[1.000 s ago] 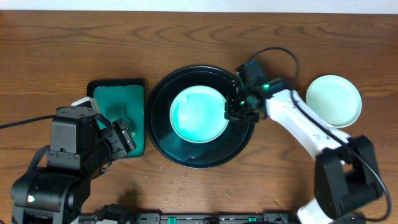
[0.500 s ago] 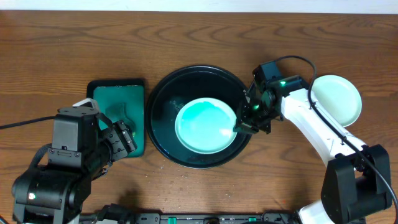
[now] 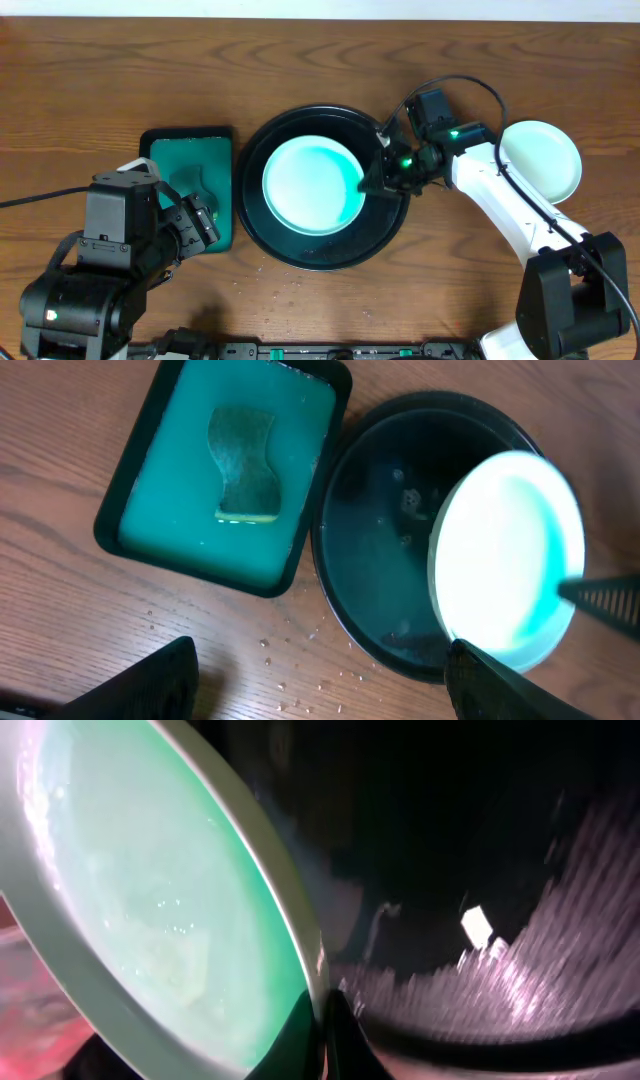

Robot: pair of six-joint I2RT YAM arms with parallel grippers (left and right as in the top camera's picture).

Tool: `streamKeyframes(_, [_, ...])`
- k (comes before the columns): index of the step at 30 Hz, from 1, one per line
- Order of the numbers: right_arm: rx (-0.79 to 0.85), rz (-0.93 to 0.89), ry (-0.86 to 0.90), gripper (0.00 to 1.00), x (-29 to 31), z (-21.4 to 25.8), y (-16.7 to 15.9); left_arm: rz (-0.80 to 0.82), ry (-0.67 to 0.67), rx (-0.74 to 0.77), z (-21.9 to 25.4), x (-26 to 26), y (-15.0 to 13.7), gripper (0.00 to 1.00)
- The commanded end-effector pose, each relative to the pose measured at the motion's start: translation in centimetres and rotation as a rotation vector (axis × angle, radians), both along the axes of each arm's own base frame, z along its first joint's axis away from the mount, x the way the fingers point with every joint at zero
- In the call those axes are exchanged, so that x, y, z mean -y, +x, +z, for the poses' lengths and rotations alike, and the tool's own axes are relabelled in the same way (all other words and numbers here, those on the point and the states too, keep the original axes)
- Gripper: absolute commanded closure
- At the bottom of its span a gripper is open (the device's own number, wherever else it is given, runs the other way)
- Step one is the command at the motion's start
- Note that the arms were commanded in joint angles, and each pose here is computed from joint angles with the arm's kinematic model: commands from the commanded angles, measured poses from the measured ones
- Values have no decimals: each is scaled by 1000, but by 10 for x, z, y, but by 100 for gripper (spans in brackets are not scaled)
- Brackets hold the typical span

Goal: Clean dirty plates on tray and stack at the side
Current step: 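Retract the left arm to rest and lift the plate rim with the right gripper, then tilt the held plate upright over the black tray to drain water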

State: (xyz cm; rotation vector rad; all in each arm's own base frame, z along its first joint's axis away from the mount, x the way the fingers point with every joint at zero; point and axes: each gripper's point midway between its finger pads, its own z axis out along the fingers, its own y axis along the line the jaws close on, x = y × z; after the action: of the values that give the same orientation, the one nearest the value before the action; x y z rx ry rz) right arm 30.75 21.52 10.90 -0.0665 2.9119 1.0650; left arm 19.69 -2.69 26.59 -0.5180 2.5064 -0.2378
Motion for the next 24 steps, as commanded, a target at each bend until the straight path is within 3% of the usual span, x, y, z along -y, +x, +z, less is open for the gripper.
streamKeyframes(1, [147,8,-43,99,7,7,23,3,-3,-1,0,1,-1,21])
streamKeyframes(9, [318,-29,-114,99,15,11,58,3,-3,-1,0,1,-1,21])
streamKeyframes(24, [501,6,-476,98,51,19,61,3,-3,-1,0,1,-1,21])
